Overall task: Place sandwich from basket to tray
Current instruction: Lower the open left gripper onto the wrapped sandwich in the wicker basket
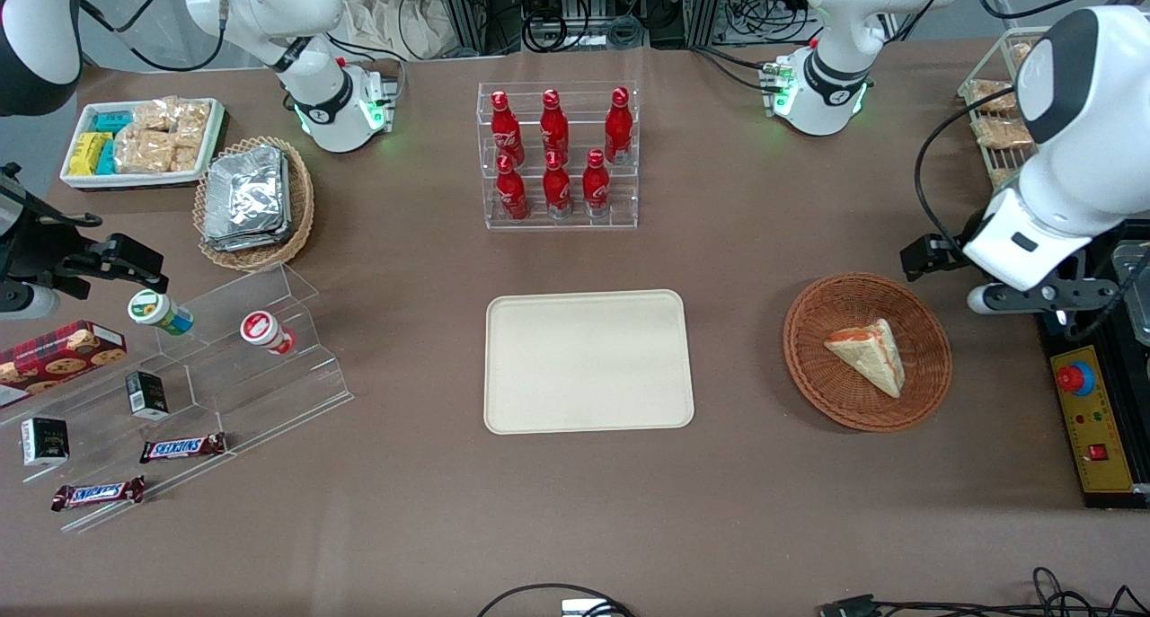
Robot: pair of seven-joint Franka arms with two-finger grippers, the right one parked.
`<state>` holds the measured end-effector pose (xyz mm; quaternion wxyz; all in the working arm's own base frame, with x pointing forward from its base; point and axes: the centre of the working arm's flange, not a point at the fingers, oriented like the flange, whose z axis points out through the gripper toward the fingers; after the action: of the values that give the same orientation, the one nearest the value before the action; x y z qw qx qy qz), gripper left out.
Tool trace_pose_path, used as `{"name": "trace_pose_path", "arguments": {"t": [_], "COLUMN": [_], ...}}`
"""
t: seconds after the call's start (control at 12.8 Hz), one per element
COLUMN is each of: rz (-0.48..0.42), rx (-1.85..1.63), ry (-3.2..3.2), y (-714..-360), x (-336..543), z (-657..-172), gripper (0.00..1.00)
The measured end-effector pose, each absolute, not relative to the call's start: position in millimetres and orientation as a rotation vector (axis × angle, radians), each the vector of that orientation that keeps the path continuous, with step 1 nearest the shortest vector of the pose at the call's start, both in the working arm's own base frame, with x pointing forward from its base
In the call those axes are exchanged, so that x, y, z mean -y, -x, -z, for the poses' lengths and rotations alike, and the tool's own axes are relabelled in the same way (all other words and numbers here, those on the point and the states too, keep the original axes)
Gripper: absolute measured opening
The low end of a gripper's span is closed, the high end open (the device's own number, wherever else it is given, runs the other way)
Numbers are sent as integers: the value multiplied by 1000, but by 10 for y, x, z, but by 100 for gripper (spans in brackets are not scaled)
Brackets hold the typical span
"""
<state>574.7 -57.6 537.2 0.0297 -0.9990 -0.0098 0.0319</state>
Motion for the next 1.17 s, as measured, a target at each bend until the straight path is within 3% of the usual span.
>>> {"name": "trace_pose_path", "arguments": {"t": [0.39,0.55,0.7,1.01,1.17], "rz": [-134,-191,-230,-179,-195], "rx": [64,125,334,894,1066], "ry": [3078,3070,3056,2987,2921], "y": [-5874,-5952,-6050,-6021,-5934], "x": [444,334,146,78,91], "z": [-5208,-4979,-4625,-3764,-3426], "gripper": [100,100,100,100,100]}}
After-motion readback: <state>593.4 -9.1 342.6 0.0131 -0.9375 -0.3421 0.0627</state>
